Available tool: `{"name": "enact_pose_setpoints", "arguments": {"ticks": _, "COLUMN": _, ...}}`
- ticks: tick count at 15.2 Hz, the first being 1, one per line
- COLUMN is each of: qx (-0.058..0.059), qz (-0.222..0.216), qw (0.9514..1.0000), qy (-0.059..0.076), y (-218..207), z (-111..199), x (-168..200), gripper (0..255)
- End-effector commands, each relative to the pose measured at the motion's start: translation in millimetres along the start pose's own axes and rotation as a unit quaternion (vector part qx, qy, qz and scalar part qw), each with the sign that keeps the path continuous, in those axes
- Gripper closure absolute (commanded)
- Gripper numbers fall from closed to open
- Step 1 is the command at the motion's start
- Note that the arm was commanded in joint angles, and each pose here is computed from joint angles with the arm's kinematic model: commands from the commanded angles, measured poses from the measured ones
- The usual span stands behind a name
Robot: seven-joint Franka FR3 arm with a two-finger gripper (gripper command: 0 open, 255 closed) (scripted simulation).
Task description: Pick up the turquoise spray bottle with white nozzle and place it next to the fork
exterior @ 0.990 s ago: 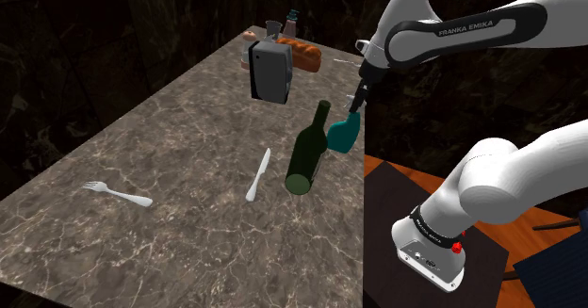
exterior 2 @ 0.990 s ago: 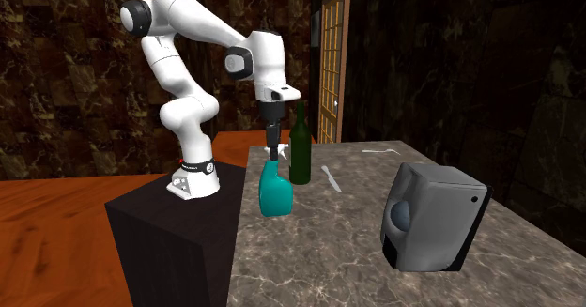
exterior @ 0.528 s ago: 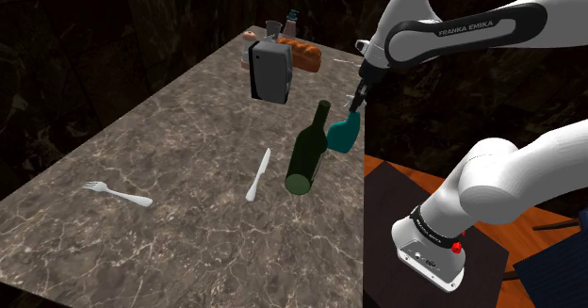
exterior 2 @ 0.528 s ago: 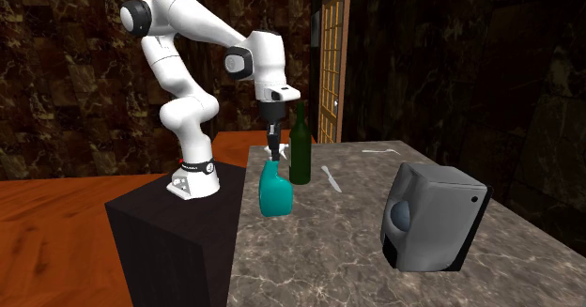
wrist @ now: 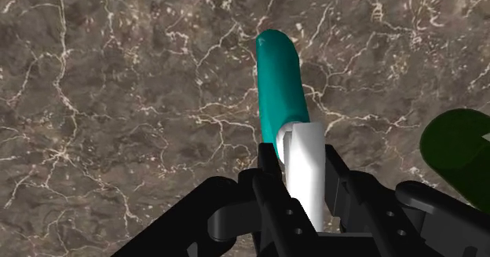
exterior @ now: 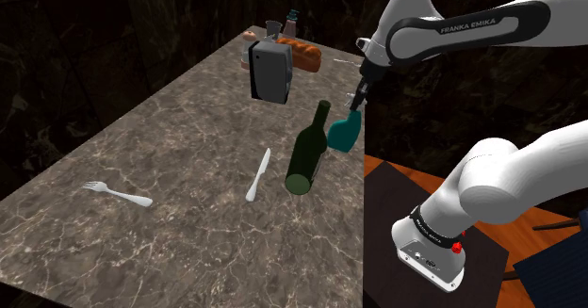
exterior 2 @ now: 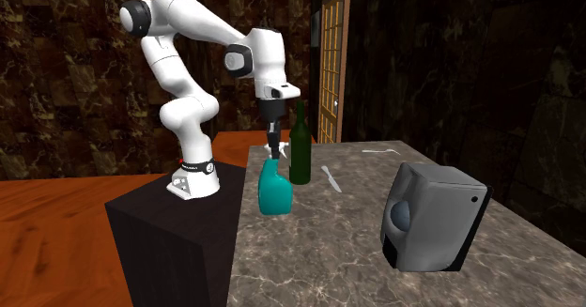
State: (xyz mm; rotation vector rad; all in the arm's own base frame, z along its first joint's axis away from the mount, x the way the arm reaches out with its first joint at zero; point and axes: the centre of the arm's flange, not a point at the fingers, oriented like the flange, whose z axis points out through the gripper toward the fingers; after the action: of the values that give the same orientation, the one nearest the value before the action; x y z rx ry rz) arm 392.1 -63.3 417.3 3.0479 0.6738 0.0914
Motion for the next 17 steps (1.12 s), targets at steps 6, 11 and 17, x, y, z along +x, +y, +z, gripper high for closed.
{"name": "enact_pose_setpoints", "arguments": {"ticks": 6, "qx": 0.000, "qz": 0.000, "qw": 1.0000, "qy": 0.000, "y": 0.8, "z": -35.8, "x": 1.9, "gripper": 255}}
{"name": "enact_pose_setpoints", "arguments": {"ticks": 11, "qx": 0.000, "qz": 0.000, "qw": 1.0000, "qy": 0.000, "y": 1.6, "z": -62.2, "x": 3.3, "gripper": 255}}
{"name": "enact_pose_setpoints", "arguments": {"ticks": 17, "qx": 0.000, "qz": 0.000, "qw": 1.0000, "qy": 0.000, "y": 2.6, "z": -93.8, "x": 5.0, "gripper": 255}}
